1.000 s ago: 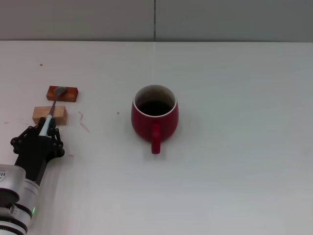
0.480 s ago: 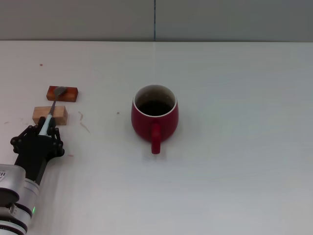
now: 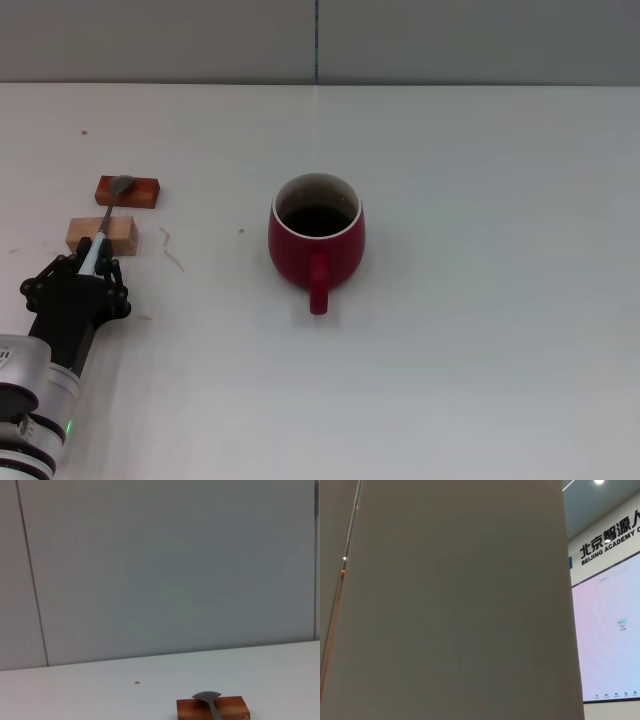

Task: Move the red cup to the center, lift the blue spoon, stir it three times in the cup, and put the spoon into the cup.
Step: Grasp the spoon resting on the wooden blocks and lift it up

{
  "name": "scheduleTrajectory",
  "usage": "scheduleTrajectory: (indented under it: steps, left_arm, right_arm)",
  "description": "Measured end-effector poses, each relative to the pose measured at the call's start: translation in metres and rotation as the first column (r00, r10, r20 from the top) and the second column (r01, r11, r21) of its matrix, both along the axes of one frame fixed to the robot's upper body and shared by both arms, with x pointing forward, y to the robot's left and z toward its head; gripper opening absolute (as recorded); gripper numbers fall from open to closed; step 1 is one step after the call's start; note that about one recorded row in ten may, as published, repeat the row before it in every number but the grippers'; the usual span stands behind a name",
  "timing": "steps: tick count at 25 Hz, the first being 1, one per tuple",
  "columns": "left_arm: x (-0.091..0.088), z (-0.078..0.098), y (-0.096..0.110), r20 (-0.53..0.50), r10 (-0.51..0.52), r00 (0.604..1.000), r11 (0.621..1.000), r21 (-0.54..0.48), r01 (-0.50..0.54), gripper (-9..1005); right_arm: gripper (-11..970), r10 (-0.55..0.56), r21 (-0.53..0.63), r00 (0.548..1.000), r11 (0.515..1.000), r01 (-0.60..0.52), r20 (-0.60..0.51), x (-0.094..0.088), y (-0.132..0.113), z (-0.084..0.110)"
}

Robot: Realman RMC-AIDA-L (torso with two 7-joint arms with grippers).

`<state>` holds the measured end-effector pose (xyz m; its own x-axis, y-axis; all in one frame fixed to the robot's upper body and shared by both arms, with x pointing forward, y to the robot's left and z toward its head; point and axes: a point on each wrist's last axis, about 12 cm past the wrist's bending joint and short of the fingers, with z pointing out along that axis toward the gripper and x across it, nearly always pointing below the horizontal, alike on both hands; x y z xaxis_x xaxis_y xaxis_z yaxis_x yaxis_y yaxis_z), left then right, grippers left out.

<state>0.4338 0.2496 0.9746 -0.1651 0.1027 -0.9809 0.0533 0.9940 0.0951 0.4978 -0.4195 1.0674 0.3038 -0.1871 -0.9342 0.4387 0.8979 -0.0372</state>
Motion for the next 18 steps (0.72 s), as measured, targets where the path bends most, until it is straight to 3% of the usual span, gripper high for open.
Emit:
scheduleTrajectory:
  steps: [11, 14, 18]
  left_arm:
    - [0.000, 0.003, 0.000, 0.029, 0.009, 1.000, 1.000, -0.012, -0.008, 166]
    - [0.000, 0.006, 0.001, 0.048, 0.015, 0.999, 0.998, -0.063, -0.012, 166]
    - [-0.001, 0.011, 0.005, 0.097, 0.012, 0.995, 0.979, -0.204, 0.008, 166]
  right_arm:
    - [639, -0.003, 0.002, 1.000, 1.000, 0.003, -0.001, -0.001, 0.000, -0.001]
    - [639, -0.003, 0.003, 1.000, 1.000, 0.003, -0.001, -0.001, 0.000, -0.001]
    - [639, -0.004, 0.004, 1.000, 1.000, 0.004, -0.001, -0.001, 0.001, -0.001]
